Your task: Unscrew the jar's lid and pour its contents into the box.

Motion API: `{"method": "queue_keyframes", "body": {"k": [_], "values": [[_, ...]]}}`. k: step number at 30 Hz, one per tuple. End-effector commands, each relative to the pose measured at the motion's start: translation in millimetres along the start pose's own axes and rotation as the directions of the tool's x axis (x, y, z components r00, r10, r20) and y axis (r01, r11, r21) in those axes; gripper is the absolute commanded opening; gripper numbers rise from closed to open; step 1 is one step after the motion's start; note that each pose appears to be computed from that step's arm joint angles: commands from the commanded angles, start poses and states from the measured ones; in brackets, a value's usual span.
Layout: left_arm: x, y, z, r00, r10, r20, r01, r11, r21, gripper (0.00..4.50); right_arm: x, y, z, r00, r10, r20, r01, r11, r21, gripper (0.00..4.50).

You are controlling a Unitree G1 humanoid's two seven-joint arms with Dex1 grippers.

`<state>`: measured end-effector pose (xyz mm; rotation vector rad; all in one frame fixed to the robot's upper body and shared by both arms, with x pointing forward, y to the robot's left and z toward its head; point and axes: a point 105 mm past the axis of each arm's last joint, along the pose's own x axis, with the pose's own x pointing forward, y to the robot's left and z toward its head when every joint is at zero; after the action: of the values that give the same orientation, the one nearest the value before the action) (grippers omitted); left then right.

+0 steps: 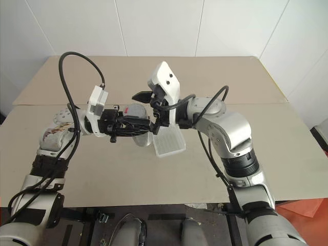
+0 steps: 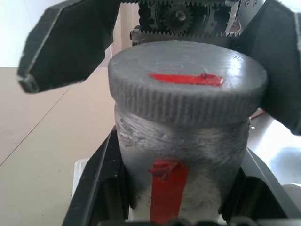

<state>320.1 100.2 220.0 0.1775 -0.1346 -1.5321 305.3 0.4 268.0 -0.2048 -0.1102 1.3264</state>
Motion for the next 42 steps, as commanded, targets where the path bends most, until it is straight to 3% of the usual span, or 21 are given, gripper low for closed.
{"method": "queue_keyframes", "body": {"k": [1,3,7,11,15,17,21,25,27,35,42], "values": [[1,-1,11,1.0,-0.017,0.008,0.017,0.998,0.054,1.93,-1,2,18,0.999,0.018,0.046,-0.015,0.998,-0.06,3.28],[0,-2,13,1.0,-0.028,0.01,0.027,0.998,0.058,1.93,-2,3,19,0.997,0.039,0.061,-0.035,0.997,-0.062,2.75],[-1,-10,21,0.994,-0.096,0.045,0.093,0.994,0.06,1.93,-5,13,22,0.977,0.183,0.106,-0.173,0.98,-0.094,2.75],[2,-27,35,0.965,-0.244,0.091,0.239,0.969,0.06,1.93,-20,37,19,0.824,0.555,0.115,-0.528,0.825,-0.202,2.75],[6,-42,37,0.935,-0.349,0.063,0.345,0.937,0.06,1.93,-28,46,22,0.638,0.761,0.12,-0.725,0.645,-0.242,2.75],[9,-48,39,0.922,-0.383,0.051,0.38,0.923,0.058,1.93,-24,48,24,0.601,0.791,0.113,-0.756,0.609,-0.242,2.75],[9,-53,39,0.915,-0.402,0.029,0.399,0.914,0.071,1.93,-14,48,18,0.585,0.808,0.067,-0.772,0.58,-0.261,2.75],[4,-49,35,0.937,-0.35,0.024,0.347,0.935,0.072,1.93,-12,38,19,0.618,0.781,0.095,-0.741,0.618,-0.263,3.94],[-2,-46,31,0.951,-0.308,0.023,0.306,0.95,0.06,1.93,-16,30,21,0.666,0.736,0.12,-0.688,0.668,-0.283,4.47],[-21,-31,16,0.995,-0.09,0.045,0.088,0.996,0.029,1.93,-40,11,25,0.893,0.42,0.163,-0.372,0.891,-0.26,4.47],[-23,-14,4,0.998,0.043,0.035,-0.045,0.998,0.048,1.93,-29,15,20,0.984,0.151,0.092,-0.134,0.977,-0.166,4.47]]}}
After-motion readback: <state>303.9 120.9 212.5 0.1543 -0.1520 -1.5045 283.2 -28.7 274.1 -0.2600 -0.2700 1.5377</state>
